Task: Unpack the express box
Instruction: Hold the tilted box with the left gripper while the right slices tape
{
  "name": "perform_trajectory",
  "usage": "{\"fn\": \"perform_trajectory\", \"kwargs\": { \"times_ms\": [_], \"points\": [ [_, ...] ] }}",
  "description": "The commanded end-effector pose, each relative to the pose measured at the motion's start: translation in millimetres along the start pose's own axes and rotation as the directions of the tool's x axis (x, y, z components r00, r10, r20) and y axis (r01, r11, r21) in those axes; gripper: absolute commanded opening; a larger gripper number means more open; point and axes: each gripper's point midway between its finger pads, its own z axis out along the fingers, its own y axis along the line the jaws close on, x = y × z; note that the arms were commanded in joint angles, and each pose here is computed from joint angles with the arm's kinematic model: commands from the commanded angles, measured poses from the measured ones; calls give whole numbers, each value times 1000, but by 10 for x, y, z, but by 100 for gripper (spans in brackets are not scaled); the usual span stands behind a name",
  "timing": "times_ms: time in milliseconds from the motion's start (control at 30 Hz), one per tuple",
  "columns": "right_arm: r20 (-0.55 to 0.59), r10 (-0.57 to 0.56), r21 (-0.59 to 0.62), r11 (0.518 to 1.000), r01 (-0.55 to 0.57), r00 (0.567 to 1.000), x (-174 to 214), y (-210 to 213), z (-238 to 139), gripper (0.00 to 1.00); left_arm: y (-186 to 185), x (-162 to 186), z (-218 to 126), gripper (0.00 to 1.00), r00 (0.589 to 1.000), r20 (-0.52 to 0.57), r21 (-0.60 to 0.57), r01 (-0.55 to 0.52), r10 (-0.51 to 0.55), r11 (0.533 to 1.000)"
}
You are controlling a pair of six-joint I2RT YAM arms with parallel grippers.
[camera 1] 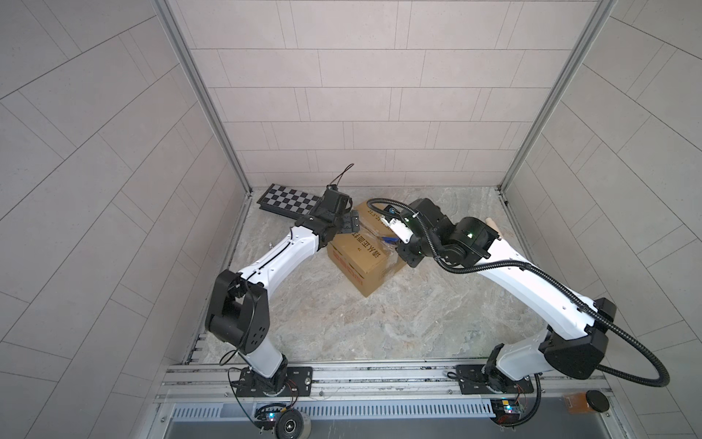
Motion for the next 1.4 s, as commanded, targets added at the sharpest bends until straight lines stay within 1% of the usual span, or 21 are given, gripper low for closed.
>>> {"fn": "perform_trajectory", "kwargs": {
  "times_ms": [0, 100, 267, 700, 800, 933, 1067, 1200, 1367],
  "points": [
    [-45, -46, -48, 998, 44, 998, 7, 105, 85, 0, 76, 307, 165, 100, 994, -106, -21, -4, 1, 1000],
    [-29, -43, -67, 997, 41, 999, -115, 153, 176, 0, 28, 273, 170, 100, 995, -97, 2, 9, -9, 1000],
    [-45, -46, -79, 996, 42, 998, -151, 188, 278, 0, 4, 274, 217, 100, 995, -101, 6, 10, -10, 1000],
    [-131, -106, -1, 994, 106, 986, 133, -48, -162, 0, 146, 406, 359, 100, 990, -140, -67, -8, -2, 998],
    [-133, -120, -7, 993, 120, 984, 143, -54, -224, 0, 150, 410, 368, 100, 990, -139, -69, -8, -2, 998],
    [-141, -130, -25, 992, 128, 981, 129, -27, -218, 0, 131, 414, 375, 100, 990, -142, -62, -6, -2, 998],
    [-143, -134, -36, 991, 130, 981, 95, 4, -133, 0, 110, 397, 367, 100, 991, -137, -51, -1, -6, 999],
    [-145, -130, -56, 991, 123, 981, 30, 73, 66, 0, 103, 388, 369, 100, 991, -134, -46, 0, -6, 999],
    [-111, -115, -77, 991, 107, 987, -132, 148, 244, 0, 83, 391, 376, 100, 991, -136, -36, 6, -11, 999]
  ]
}}
